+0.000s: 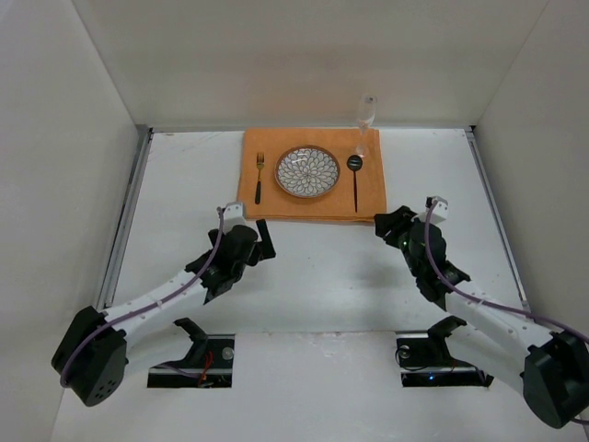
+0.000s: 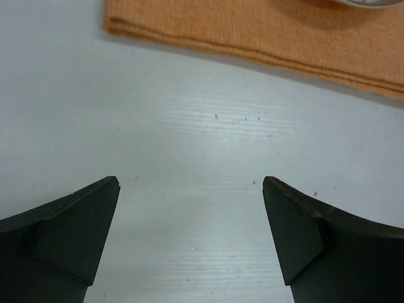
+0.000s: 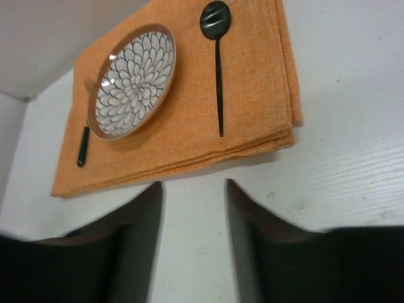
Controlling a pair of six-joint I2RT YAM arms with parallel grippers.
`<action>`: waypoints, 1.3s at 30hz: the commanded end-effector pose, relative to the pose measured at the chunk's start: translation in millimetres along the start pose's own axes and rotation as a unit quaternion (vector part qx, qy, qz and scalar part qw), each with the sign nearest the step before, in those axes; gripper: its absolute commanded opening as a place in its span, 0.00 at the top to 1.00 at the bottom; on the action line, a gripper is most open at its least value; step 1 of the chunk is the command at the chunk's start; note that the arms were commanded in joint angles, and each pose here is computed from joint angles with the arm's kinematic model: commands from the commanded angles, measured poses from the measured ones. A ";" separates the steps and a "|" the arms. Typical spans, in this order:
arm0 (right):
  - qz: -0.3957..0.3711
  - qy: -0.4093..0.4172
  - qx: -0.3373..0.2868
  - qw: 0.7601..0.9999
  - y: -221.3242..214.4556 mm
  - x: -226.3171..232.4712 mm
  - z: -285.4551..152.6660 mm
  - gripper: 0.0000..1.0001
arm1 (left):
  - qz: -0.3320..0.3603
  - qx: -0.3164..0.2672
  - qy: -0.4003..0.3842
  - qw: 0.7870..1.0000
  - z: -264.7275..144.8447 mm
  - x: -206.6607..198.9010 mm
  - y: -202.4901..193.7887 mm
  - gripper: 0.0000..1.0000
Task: Set the dinner table for one person
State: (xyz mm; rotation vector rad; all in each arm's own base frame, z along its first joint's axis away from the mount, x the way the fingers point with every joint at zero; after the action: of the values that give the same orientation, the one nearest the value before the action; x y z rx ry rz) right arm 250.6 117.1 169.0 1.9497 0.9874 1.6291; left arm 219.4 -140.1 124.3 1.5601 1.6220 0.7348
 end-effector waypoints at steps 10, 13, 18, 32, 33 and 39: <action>0.009 0.004 -0.034 0.999 3.4 11.2 13.8 0.26 | -0.099 -0.020 0.043 0.994 -16.7 23.8 -32.1 0.00; 0.010 0.002 -0.040 0.999 3.5 9.5 13.3 0.25 | -0.117 -0.032 0.052 0.991 -15.8 29.9 -30.3 0.00; 0.008 0.005 -0.040 0.999 3.8 8.4 11.8 0.25 | -0.143 -0.032 0.083 0.986 -9.9 41.6 -39.2 0.00; 0.006 0.006 -0.032 0.999 2.6 8.4 14.3 0.23 | -0.213 -0.048 0.171 0.961 0.0 81.1 -37.9 0.00; 0.004 0.008 -0.030 1.000 2.0 9.3 14.0 0.23 | -0.215 -0.049 0.176 0.959 0.7 83.3 -38.1 0.00; 0.004 0.010 -0.028 1.000 1.7 10.4 14.3 0.23 | -0.226 -0.054 0.189 0.954 2.2 90.0 -36.4 0.00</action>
State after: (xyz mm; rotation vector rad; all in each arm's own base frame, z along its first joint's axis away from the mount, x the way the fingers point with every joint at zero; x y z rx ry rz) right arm 259.8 121.0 157.6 1.9496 0.9673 1.5855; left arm 199.4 -58.5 78.5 1.0118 2.0832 0.8493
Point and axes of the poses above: each gripper's point midway between its finger pads, its own z axis out along the fingers, its own x axis along the line the jaws close on, y = z × x, the point moved 6 cm from there along -z, back along the fingers, and after that the axes turned 8 degrees about z, right-handed, at the moved point
